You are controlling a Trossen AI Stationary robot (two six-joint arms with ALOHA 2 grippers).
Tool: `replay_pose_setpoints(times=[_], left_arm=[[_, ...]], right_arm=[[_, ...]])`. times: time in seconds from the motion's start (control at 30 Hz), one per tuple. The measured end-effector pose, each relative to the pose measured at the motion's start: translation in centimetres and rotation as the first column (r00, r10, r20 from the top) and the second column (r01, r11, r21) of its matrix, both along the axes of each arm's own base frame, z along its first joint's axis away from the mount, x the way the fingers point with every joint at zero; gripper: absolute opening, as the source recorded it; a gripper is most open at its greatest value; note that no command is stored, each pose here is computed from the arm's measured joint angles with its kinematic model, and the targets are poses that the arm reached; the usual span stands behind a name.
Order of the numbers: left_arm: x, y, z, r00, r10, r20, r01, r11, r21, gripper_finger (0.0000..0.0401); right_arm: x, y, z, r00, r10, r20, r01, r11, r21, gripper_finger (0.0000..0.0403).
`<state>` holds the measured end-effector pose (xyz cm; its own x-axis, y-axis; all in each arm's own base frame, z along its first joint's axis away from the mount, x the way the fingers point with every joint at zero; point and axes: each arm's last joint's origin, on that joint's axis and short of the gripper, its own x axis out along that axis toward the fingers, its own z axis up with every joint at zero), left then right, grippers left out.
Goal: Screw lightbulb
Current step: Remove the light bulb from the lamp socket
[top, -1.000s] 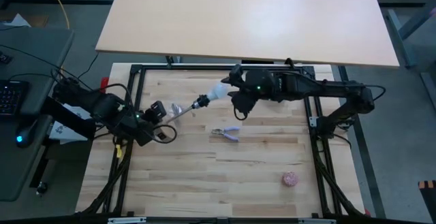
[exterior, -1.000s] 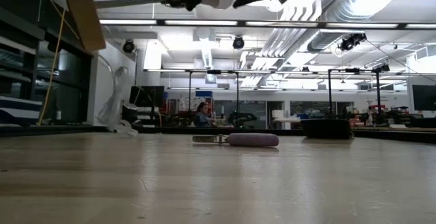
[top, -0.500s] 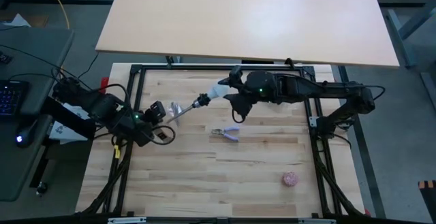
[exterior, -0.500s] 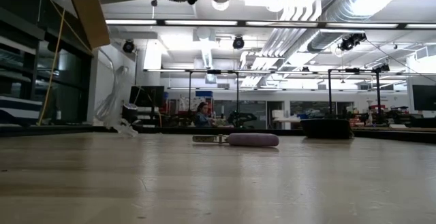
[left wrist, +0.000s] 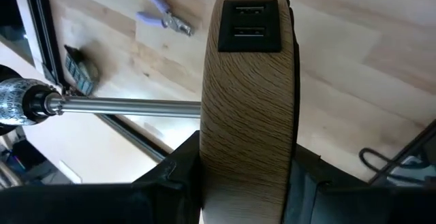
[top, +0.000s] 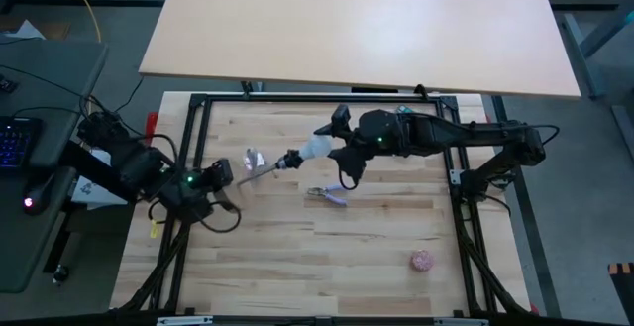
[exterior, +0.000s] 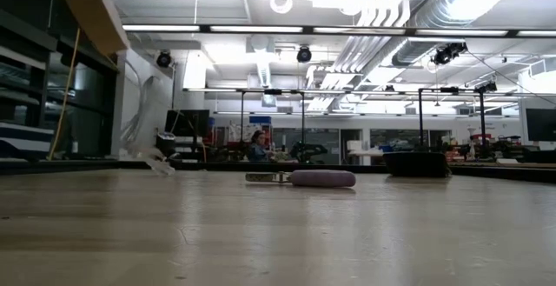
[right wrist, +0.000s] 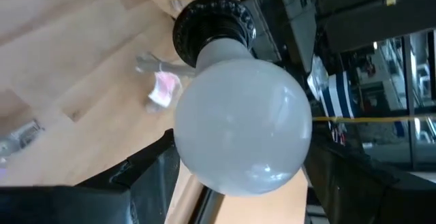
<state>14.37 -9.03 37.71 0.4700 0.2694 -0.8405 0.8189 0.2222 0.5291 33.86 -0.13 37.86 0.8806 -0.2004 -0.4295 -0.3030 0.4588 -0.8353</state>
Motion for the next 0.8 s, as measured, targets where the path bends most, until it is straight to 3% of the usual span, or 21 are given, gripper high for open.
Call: replay_pose_setpoints(times=[0.4,0.53,0.63,0.8], left_arm=[[-0.2,-0.4,0.0,1.000,0.016,0.017,-0.016,0.999,-0.032,0.0118],[0.0,-0.6,0.1,0.999,0.022,0.030,-0.020,0.998,-0.063,0.0118],[0.2,-0.8,0.1,0.995,0.091,0.050,-0.083,0.984,-0.156,0.0118],[0.7,-1.3,0.3,0.971,0.235,0.042,-0.203,0.907,-0.368,0.0118]], right_arm=[[0.2,1.8,0.4,0.998,0.041,0.055,-0.044,0.997,0.059,0.0291],[0.1,2.1,0.4,0.996,0.081,0.036,-0.080,0.996,-0.038,0.0291],[0.1,2.3,0.4,0.995,0.096,0.016,-0.093,0.987,-0.133,0.0291],[0.5,2.4,0.1,0.993,0.116,-0.039,-0.122,0.941,-0.316,0.0291]])
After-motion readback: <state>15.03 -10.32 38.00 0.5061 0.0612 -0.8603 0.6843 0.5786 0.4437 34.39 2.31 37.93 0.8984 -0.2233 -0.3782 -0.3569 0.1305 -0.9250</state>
